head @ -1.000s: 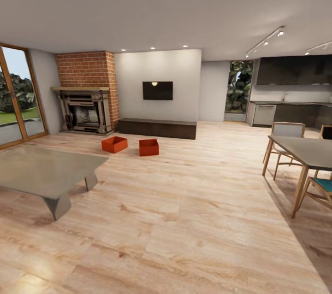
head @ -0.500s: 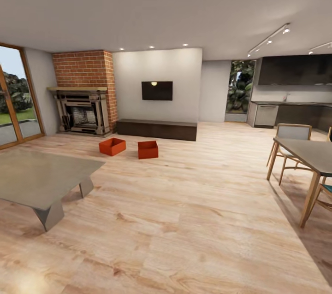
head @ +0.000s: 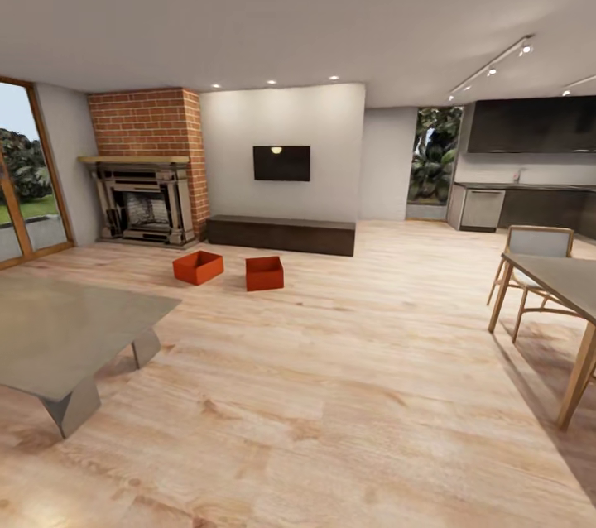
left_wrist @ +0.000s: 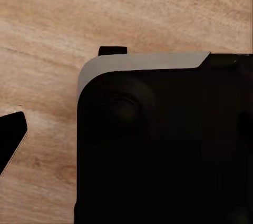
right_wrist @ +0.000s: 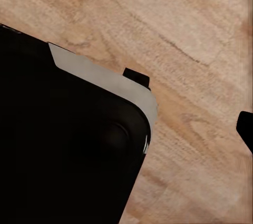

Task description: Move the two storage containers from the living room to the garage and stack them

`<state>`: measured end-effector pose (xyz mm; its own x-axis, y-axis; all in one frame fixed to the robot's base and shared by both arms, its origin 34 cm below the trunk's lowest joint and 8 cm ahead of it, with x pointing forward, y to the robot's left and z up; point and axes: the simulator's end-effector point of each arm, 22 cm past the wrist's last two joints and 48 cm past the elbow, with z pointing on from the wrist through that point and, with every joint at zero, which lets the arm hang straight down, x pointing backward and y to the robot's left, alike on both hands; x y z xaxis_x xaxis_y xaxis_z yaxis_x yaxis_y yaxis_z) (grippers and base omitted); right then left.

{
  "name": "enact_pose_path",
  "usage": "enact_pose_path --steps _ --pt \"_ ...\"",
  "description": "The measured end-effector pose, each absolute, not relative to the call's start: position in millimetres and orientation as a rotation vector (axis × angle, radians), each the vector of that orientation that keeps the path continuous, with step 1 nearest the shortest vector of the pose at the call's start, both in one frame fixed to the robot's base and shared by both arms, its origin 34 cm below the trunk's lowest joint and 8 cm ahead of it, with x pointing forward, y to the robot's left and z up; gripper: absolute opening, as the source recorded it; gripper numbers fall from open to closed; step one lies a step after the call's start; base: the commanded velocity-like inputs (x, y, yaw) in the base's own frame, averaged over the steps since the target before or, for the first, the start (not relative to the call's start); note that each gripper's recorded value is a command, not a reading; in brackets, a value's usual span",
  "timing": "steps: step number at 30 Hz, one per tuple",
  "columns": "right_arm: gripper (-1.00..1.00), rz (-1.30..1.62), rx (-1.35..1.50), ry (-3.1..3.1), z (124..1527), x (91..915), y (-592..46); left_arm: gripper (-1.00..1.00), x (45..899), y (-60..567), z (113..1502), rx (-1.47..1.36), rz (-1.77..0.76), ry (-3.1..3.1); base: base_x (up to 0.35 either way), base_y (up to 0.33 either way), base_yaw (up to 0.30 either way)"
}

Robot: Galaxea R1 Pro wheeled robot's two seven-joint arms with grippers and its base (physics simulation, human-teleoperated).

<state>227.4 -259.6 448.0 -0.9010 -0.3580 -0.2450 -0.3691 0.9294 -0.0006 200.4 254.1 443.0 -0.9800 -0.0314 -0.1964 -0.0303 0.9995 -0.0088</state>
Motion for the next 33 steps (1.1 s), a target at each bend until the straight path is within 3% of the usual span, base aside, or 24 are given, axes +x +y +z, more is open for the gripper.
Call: enact_pose_path --steps 33 --pt "1.00 0.064 -0.543 2.847 448.0 227.6 -260.9 1.00 200.4 254.1 443.0 -0.046 -0.009 2.943 0.323 0.000 0.000"
